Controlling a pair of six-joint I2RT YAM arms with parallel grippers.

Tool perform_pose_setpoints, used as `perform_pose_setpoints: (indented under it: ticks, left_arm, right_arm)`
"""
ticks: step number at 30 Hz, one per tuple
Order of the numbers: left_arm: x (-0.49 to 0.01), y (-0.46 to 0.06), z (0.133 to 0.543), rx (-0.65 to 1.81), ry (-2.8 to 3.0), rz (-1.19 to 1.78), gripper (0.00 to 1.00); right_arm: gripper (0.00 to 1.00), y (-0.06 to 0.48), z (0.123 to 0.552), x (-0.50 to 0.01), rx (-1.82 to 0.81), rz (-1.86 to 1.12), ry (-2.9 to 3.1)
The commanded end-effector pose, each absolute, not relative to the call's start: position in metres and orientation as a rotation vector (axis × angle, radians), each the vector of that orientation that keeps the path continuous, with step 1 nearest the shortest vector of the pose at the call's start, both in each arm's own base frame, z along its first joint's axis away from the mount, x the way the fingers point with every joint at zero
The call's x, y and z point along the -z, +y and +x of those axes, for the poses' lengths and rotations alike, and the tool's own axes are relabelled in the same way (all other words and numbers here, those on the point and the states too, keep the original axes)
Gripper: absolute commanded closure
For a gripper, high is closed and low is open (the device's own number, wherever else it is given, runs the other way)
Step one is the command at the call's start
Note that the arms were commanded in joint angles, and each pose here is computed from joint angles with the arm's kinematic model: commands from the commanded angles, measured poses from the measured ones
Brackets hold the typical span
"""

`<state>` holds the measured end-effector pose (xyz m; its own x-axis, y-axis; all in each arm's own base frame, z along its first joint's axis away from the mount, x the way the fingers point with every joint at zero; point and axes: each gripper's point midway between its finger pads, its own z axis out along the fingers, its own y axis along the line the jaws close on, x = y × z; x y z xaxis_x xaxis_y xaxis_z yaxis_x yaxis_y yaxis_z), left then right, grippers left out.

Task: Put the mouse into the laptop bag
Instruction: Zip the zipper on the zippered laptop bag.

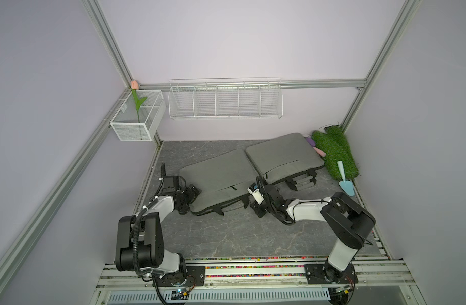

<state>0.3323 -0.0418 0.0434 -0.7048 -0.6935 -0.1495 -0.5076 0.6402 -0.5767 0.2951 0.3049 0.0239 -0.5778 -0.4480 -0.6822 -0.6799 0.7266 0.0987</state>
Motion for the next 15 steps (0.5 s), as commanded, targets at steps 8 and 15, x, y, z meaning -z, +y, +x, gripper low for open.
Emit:
perform_pose_setpoints:
  ticks: [8,15]
  left_arm:
    - [-0.030,-0.040,0.319,0.700,2.554,-1.010,0.06]
    - [-0.034,-0.042,0.318,0.715,2.548,-1.002,0.06]
  right_arm:
    - [0.66,0.314,0.305,-0.014,-0.439,-0.890,2.267]
    - [0.71,0.316,0.315,-0.009,-0.394,-0.854,2.278]
